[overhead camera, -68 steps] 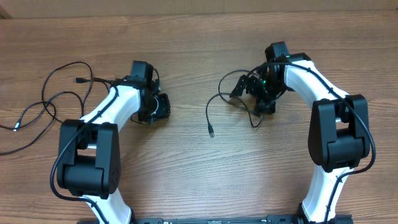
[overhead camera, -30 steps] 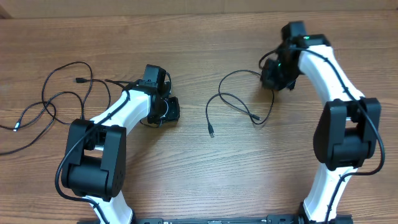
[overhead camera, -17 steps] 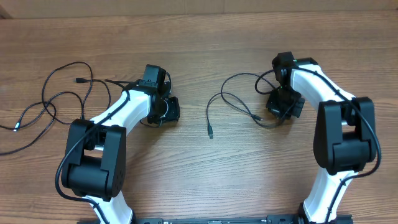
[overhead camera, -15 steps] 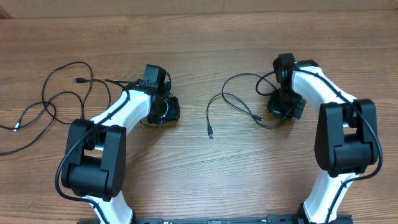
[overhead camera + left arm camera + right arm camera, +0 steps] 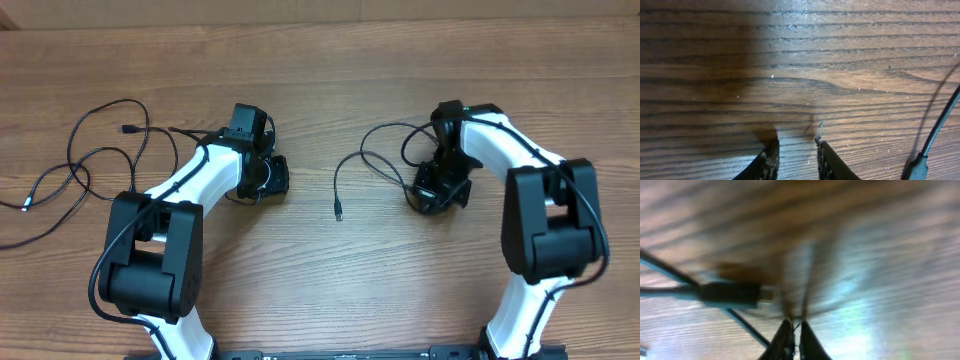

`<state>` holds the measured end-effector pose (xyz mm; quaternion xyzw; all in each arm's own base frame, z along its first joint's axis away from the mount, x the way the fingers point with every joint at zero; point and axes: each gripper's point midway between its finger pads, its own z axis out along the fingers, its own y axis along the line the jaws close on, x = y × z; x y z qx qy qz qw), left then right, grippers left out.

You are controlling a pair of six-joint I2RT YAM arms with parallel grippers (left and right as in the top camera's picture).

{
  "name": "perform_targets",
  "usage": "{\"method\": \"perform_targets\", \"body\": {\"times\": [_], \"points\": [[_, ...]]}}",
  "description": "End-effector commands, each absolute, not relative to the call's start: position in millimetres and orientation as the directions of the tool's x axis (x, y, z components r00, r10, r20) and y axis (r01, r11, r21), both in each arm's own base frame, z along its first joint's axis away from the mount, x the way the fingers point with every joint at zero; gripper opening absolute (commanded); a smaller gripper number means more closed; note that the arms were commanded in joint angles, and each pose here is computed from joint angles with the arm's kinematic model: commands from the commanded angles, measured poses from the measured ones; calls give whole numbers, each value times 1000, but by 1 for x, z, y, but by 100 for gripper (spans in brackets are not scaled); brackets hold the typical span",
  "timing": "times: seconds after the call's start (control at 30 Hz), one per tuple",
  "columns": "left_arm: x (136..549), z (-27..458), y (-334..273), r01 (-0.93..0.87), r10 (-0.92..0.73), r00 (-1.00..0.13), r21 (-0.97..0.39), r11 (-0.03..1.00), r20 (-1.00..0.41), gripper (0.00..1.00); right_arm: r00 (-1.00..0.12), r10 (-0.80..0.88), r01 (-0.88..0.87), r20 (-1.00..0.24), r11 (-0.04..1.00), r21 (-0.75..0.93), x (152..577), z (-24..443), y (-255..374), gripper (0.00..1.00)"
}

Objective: Untangle cables

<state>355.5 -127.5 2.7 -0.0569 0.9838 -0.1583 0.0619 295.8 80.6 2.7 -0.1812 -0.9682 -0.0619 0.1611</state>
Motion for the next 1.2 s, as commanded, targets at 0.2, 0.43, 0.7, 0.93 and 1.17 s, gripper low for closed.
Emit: {"method": "perform_targets", "body": {"times": [0.2, 0.43, 0.7, 0.93, 1.17], "points": [[349, -6, -119, -111, -141, -986, -276, 955, -92, 27, -947, 243, 281, 212, 944, 173, 352, 29, 95, 17], [349, -6, -119, -111, -141, -986, -275, 955, -93, 28, -963, 256, 269, 85, 936, 229, 379, 7, 99, 6], [349, -6, -119, -111, -141, -986, -275, 955, -92, 28, -906, 329, 393, 266, 886, 244, 328, -22, 114, 6], [349, -6, -119, -111, -141, -986, -276, 955, -93, 27, -893, 243, 359, 379, 893, 273, 278, -39, 147, 7], [346, -8, -107, -164, -186, -980, -228, 960, -77, 17, -923, 108, 237, 369, 915, 327, 256, -42, 200, 9]]}}
